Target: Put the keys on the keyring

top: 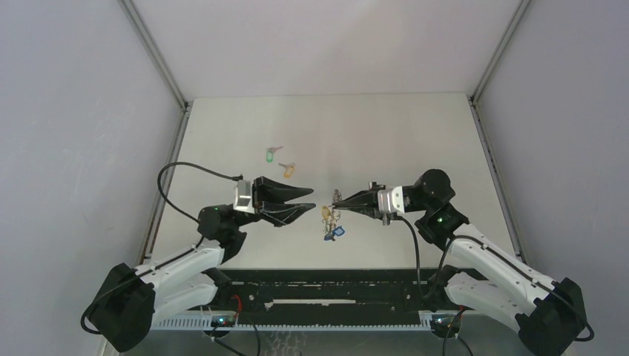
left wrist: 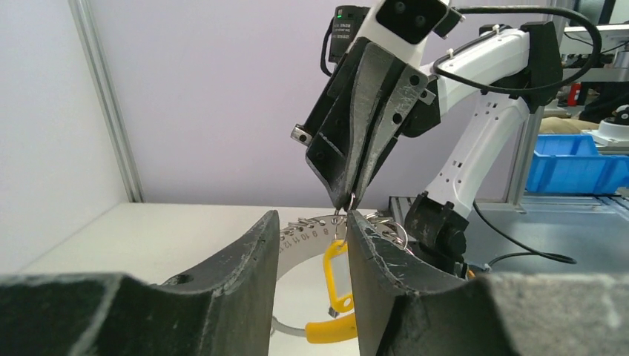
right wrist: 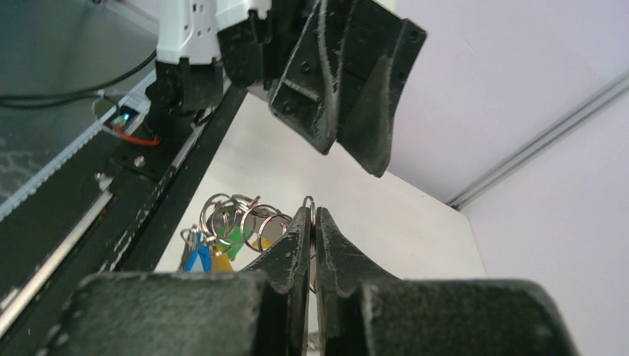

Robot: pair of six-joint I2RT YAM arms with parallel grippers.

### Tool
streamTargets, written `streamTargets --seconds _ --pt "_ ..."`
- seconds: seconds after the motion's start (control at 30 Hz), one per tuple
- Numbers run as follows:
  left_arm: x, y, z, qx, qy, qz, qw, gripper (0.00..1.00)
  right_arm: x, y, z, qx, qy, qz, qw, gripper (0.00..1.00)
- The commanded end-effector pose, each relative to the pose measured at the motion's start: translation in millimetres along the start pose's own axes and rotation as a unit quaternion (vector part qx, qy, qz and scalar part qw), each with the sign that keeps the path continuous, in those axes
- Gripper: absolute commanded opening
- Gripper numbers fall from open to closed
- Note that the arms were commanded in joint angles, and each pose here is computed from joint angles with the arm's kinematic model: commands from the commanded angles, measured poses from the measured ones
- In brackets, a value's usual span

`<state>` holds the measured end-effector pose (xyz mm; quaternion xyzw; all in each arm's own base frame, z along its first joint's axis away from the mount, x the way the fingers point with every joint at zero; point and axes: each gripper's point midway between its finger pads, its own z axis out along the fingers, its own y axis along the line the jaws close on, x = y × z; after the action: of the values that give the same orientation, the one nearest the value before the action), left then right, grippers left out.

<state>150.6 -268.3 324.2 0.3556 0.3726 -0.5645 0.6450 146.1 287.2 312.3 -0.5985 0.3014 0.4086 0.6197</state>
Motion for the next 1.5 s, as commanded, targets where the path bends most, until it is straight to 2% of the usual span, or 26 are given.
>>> streamTargets --seconds 0.0,0.3,0.63,1.47 --pt "6 5 -6 -0.025 0.022 -0.007 0.999 0.44 -6 4 -4 -0.055 -0.01 -0.077 0.995 0.0" --pt "17 -1 -14 -0.03 0.065 0.008 0.997 0.45 -2 -5 -4 -0.12 -0.012 -0.09 0.989 0.0" --pt "32 1 -14 -0.042 0.095 0.013 0.995 0.46 -6 -7 -2 -0.139 -0.018 -0.097 0.985 0.0" --pt "17 -17 8 0.009 0.078 0.024 0.997 0.41 -7 -4 3 -0.157 -0.029 -0.09 0.983 0.0"
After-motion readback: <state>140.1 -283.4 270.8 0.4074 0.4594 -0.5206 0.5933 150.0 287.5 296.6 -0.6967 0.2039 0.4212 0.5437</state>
